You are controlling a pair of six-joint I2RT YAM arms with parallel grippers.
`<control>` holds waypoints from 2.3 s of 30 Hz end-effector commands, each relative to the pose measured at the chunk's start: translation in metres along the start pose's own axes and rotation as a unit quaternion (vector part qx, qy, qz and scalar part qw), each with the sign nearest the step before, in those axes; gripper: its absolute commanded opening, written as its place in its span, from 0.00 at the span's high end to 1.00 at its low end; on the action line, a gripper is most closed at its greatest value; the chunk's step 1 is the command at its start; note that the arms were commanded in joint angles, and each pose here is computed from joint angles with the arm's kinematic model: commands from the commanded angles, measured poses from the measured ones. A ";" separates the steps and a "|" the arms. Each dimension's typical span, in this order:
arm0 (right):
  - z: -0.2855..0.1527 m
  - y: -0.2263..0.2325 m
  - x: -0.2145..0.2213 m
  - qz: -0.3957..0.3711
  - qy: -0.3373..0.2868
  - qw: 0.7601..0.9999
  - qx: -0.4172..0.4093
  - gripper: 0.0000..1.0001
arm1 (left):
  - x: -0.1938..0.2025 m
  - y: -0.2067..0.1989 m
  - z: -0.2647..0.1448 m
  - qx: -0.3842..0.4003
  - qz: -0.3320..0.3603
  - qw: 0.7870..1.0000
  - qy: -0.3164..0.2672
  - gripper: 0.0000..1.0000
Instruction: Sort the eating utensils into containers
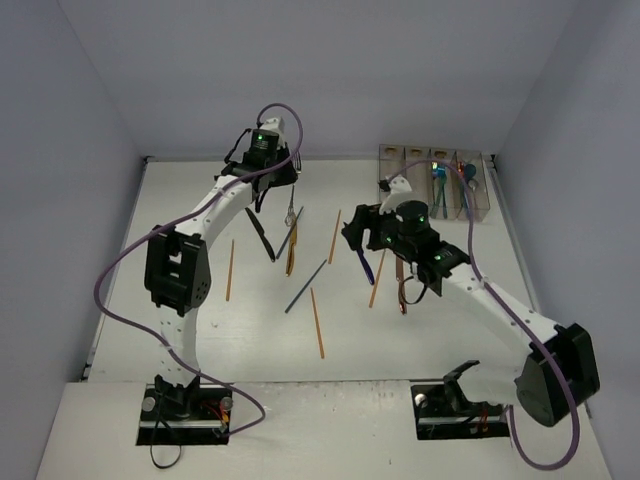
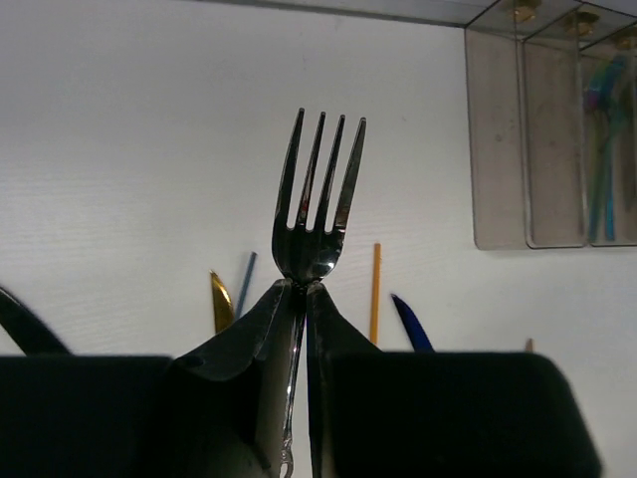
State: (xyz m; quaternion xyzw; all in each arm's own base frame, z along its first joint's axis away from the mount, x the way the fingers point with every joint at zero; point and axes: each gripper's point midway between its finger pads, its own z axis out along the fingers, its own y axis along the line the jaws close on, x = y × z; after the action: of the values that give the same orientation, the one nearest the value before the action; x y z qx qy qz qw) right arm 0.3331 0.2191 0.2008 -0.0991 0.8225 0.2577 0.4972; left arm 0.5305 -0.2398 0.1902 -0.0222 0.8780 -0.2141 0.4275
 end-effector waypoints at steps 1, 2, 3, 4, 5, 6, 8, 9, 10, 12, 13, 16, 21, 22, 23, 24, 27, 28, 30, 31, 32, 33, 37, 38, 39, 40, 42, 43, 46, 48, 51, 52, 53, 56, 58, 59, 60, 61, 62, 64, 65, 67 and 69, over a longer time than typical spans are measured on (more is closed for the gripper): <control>0.024 0.046 -0.050 -0.036 -0.077 0.995 -0.058 0.29 | -0.049 -0.050 -0.052 0.097 -0.088 0.989 -0.076 1.00; 0.030 0.052 -0.051 -0.038 -0.080 0.994 -0.064 0.28 | -0.051 -0.056 -0.059 0.108 -0.099 0.986 -0.080 1.00; 0.036 0.055 -0.053 -0.039 -0.082 0.994 -0.067 0.28 | -0.050 -0.060 -0.064 0.117 -0.107 0.984 -0.082 1.00; 0.041 0.058 -0.054 -0.038 -0.084 0.993 -0.069 0.28 | -0.050 -0.063 -0.069 0.123 -0.114 0.982 -0.085 1.00; 0.047 0.060 -0.055 -0.038 -0.084 0.993 -0.071 0.28 | -0.048 -0.065 -0.073 0.127 -0.120 0.981 -0.086 1.00; 0.053 0.062 -0.055 -0.036 -0.082 0.993 -0.073 0.28 | -0.045 -0.067 -0.076 0.131 -0.126 0.980 -0.087 1.00; 0.066 0.069 -0.057 -0.031 -0.084 0.993 -0.080 0.28 | -0.050 -0.077 -0.089 0.150 -0.135 0.974 -0.102 1.00; 0.071 0.071 -0.058 -0.030 -0.084 0.993 -0.083 0.28 | -0.049 -0.079 -0.093 0.154 -0.137 0.973 -0.104 1.00; 0.077 0.073 -0.056 -0.029 -0.081 0.993 -0.085 0.28 | -0.049 -0.080 -0.096 0.157 -0.140 0.972 -0.107 1.00; 0.083 0.080 -0.063 -0.030 -0.085 0.992 -0.093 0.28 | -0.046 -0.084 -0.100 0.164 -0.144 0.970 -0.107 1.00; 0.089 0.083 -0.063 -0.030 -0.085 0.991 -0.094 0.28 | -0.044 -0.085 -0.104 0.165 -0.146 0.970 -0.106 1.00; 0.103 0.085 -0.061 -0.027 -0.079 0.992 -0.096 0.28 | -0.040 -0.093 -0.113 0.175 -0.150 0.967 -0.106 1.00; 0.115 0.095 -0.060 -0.022 -0.075 0.991 -0.108 0.32 | -0.031 -0.096 -0.118 0.177 -0.153 0.967 -0.103 1.00; 0.116 0.097 -0.059 -0.022 -0.074 0.991 -0.109 0.35 | -0.030 -0.096 -0.119 0.178 -0.153 0.967 -0.102 1.00; 0.117 0.098 -0.058 -0.022 -0.074 0.991 -0.110 0.38 | -0.029 -0.097 -0.119 0.178 -0.152 0.967 -0.102 1.00; 0.118 0.099 -0.058 -0.022 -0.074 0.991 -0.110 0.43 | -0.028 -0.097 -0.120 0.179 -0.151 0.967 -0.101 1.00; 0.117 0.096 -0.057 -0.021 -0.075 0.992 -0.103 0.71 | -0.027 -0.097 -0.120 0.178 -0.146 0.968 -0.102 1.00; 0.116 0.095 -0.058 -0.020 -0.077 0.992 -0.100 0.78 | -0.027 -0.097 -0.120 0.178 -0.145 0.968 -0.103 1.00; 0.112 0.093 -0.061 -0.021 -0.082 0.992 -0.095 0.91 | -0.024 -0.097 -0.119 0.177 -0.143 0.969 -0.100 1.00; 0.110 0.091 -0.061 -0.022 -0.083 0.992 -0.091 0.97 | -0.023 -0.097 -0.118 0.176 -0.141 0.969 -0.098 1.00; 0.109 0.090 -0.061 -0.023 -0.084 0.992 -0.089 1.00 | -0.021 -0.096 -0.116 0.175 -0.141 0.970 -0.096 1.00; 0.107 0.090 -0.063 -0.025 -0.087 0.992 -0.087 1.00 | -0.019 -0.096 -0.116 0.175 -0.139 0.970 -0.094 1.00; 0.099 0.083 -0.064 -0.029 -0.090 0.993 -0.075 1.00 | -0.014 -0.091 -0.113 0.167 -0.118 0.974 -0.094 0.96; 0.098 0.079 -0.064 -0.032 -0.089 0.993 -0.067 1.00 | -0.012 -0.086 -0.112 0.155 -0.112 0.977 -0.094 0.79; 0.098 0.075 -0.063 -0.035 -0.088 0.994 -0.059 1.00 | -0.011 -0.081 -0.112 0.143 -0.106 0.980 -0.094 0.63; 0.096 0.071 -0.063 -0.038 -0.087 0.994 -0.052 1.00 | -0.009 -0.075 -0.112 0.130 -0.098 0.982 -0.093 0.53; 0.094 0.060 -0.063 -0.045 -0.084 0.995 -0.035 1.00 | -0.007 -0.063 -0.115 0.102 -0.083 0.987 -0.094 0.39; 0.094 0.052 -0.063 -0.048 -0.082 0.995 -0.024 1.00 | -0.006 -0.056 -0.118 0.087 -0.076 0.989 -0.094 0.35; 0.089 0.018 -0.068 -0.054 -0.079 0.995 0.016 1.00 | -0.005 -0.034 -0.132 0.048 -0.053 0.992 -0.099 0.30; 0.084 -0.009 -0.073 -0.058 -0.079 0.994 0.045 1.00 | -0.007 -0.018 -0.143 0.020 -0.035 0.994 -0.106 0.29; 0.077 -0.045 -0.082 -0.062 -0.078 0.991 0.086 1.00 | -0.002 0.013 -0.160 -0.021 -0.020 0.995 -0.097 0.28; 0.072 -0.067 -0.091 -0.070 -0.082 0.988 0.111 1.00 | -0.001 0.027 -0.167 -0.041 -0.013 0.994 -0.097 0.28; 0.066 -0.089 -0.100 -0.078 -0.086 0.984 0.136 1.00 | 0.002 0.041 -0.173 -0.063 -0.006 0.994 -0.094 0.28; 0.052 -0.138 -0.120 -0.086 -0.095 0.973 0.191 1.00 | 0.014 0.070 -0.192 -0.102 0.012 0.991 -0.089 0.28; 0.050 -0.154 -0.125 -0.092 -0.093 0.971 0.199 1.00 | 0.016 0.080 -0.206 -0.118 0.029 0.988 -0.093 0.28; 0.048 -0.164 -0.129 -0.099 -0.093 0.969 0.204 1.00 | 0.017 0.085 -0.213 -0.126 0.039 0.987 -0.093 0.28; 0.043 -0.176 -0.136 -0.112 -0.094 0.965 0.218 1.00 | 0.021 0.090 -0.216 -0.135 0.047 0.986 -0.089 0.28; 0.045 -0.186 -0.135 -0.116 -0.089 0.963 0.226 1.00 | 0.020 0.093 -0.222 -0.143 0.058 0.983 -0.095 0.28; 0.041 -0.192 -0.141 -0.121 -0.093 0.961 0.233 1.00 | 0.023 0.094 -0.222 -0.145 0.059 0.984 -0.090 0.28; 0.045 -0.219 -0.143 -0.122 -0.085 0.957 0.248 1.00 | 0.025 0.101 -0.227 -0.156 0.080 0.980 -0.090 0.27; 0.046 -0.229 -0.144 -0.122 -0.083 0.957 0.252 1.00 | 0.027 0.103 -0.227 -0.160 0.086 0.979 -0.088 0.27; 0.048 -0.248 -0.149 -0.123 -0.080 0.953 0.263 1.00 | 0.032 0.107 -0.225 -0.163 0.094 0.979 -0.083 0.27; 0.055 -0.265 -0.141 -0.122 -0.068 0.952 0.272 1.00 | 0.036 0.110 -0.223 -0.166 0.101 0.978 -0.080 0.27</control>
State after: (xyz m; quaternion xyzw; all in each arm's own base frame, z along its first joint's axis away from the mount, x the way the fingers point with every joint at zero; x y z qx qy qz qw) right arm 0.5307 0.0315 0.2077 -0.0321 0.8227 -0.0091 0.5676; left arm 0.3529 -0.0774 0.2338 -0.0444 0.8718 -0.0480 0.4854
